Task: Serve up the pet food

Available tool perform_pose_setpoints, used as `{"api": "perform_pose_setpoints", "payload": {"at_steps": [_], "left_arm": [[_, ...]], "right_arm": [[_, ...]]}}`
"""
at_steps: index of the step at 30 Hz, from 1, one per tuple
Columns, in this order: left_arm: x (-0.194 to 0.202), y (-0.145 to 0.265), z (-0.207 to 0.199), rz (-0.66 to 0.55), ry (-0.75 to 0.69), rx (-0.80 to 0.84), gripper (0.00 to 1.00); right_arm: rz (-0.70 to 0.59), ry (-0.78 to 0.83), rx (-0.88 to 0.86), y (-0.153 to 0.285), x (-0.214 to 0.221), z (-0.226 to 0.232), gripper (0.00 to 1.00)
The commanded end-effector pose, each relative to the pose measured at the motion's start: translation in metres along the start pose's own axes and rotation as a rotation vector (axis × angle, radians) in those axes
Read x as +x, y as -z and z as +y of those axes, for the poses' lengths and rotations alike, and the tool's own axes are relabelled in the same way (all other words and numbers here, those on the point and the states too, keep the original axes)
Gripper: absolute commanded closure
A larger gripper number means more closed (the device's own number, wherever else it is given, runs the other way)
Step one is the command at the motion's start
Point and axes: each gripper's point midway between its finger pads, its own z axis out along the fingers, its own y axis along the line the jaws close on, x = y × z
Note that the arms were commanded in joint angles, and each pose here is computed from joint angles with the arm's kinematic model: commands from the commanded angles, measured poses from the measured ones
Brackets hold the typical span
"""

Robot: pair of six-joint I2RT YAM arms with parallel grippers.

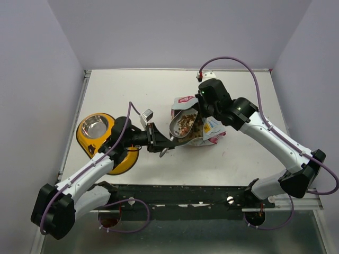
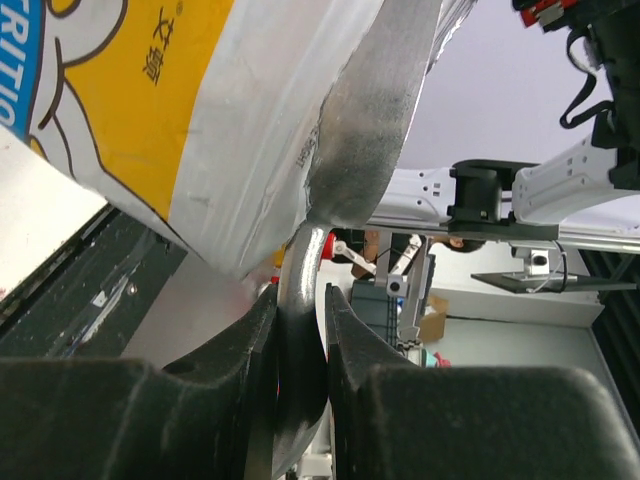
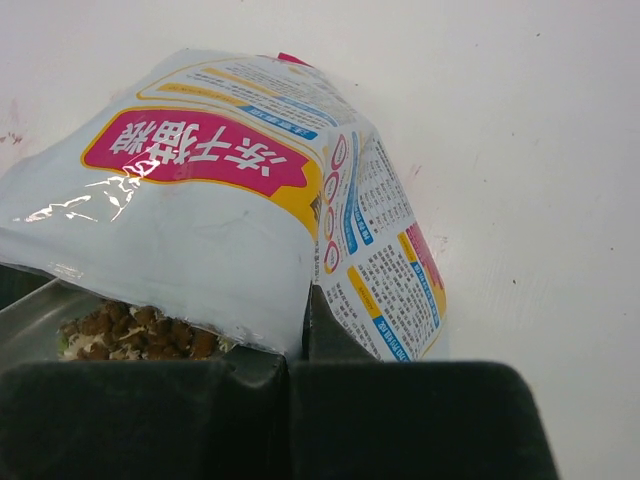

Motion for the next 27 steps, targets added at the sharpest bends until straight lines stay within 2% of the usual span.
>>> {"api": "perform_pose_setpoints", "payload": {"at_steps": [1, 6, 10, 20, 27], "left_arm": [[0.013, 0.009, -0.005, 0.041, -0.077, 0.023, 1.0], [0.026, 0.016, -0.004, 0.087, -0.081, 0.023, 1.0], [0.034, 0.024, -0.006, 0.096, -0.104, 0.026, 1.0], [0.041, 0.045, -0.016, 0.021, -0.126, 0.069, 1.0], [0.012, 0.053, -0.066, -0.119, -0.087, 0.132, 1.0]], "right_arm": [[-0.096, -0.064, 0.051, 0.024, -0.03, -0.021, 0.99], [-0.104, -0.076, 0.055, 0.025, -0.036, -0.021, 0.99], [-0.087, -0.078, 0.121, 0.02, -0.034, -0.032, 0.99], [-0.041, -0.139, 0.211, 0.004, -0.043, -0.063, 0.99], [-0.015, -0.132, 0.195, 0.008, -0.028, -0.068, 0.99]]}}
